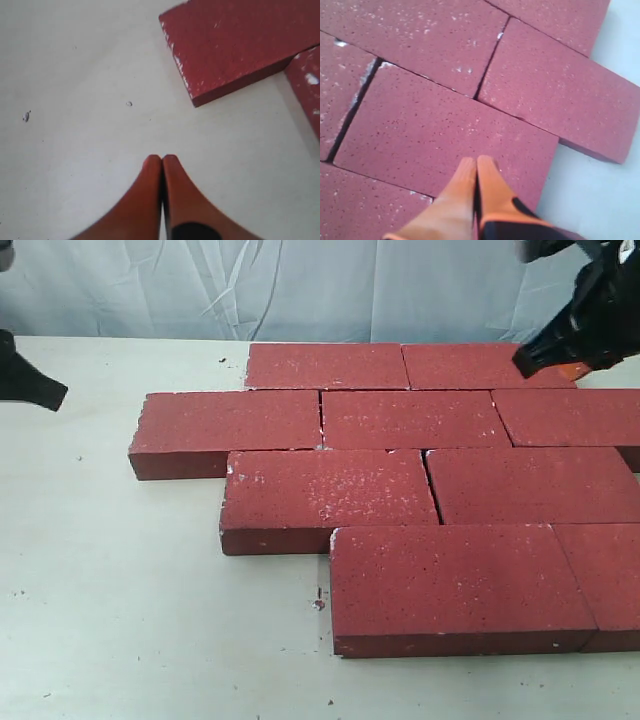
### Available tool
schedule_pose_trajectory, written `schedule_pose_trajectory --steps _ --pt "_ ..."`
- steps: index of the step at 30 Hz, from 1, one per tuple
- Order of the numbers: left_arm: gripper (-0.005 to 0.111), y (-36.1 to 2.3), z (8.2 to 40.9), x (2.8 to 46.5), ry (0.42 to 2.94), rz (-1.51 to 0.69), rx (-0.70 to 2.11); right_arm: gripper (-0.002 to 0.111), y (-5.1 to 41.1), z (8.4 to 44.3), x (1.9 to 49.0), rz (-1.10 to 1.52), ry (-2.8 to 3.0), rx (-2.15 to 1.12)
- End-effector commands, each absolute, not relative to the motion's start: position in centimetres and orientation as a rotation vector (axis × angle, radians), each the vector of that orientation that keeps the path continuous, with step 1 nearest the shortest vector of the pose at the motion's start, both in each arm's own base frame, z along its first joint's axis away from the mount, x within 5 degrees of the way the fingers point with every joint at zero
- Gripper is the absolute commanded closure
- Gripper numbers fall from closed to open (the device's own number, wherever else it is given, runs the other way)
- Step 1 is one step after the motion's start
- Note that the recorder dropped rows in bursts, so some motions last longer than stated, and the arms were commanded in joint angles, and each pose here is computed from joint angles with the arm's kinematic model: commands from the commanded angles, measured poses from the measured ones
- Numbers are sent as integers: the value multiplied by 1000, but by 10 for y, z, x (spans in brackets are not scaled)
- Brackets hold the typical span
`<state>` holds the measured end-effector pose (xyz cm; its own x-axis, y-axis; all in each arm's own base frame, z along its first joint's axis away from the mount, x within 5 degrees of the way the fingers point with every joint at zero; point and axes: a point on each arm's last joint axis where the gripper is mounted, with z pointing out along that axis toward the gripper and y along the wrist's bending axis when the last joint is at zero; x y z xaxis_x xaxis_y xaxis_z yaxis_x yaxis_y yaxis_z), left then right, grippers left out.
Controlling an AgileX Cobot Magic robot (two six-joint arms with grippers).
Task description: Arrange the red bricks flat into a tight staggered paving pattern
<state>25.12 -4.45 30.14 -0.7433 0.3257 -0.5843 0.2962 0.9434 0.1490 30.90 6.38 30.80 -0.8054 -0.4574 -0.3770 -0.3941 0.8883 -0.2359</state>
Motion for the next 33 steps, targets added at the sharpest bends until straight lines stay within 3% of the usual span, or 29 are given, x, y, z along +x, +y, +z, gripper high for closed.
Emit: schedule_pose_trajectory --steps 1,7,13,33 --pt "107 -39 305 217 2373 22 398 109 32 327 290 -216 2596 -472" --pt "107 -34 297 178 2232 -19 360 109 -7 345 246 -251 2387 -252" --pt "107 -27 308 143 2085 -32 331 109 -13 362 211 -259 2247 -168" --pt "107 -19 306 96 1825 -70 269 109 -5 342 147 -140 1835 -96"
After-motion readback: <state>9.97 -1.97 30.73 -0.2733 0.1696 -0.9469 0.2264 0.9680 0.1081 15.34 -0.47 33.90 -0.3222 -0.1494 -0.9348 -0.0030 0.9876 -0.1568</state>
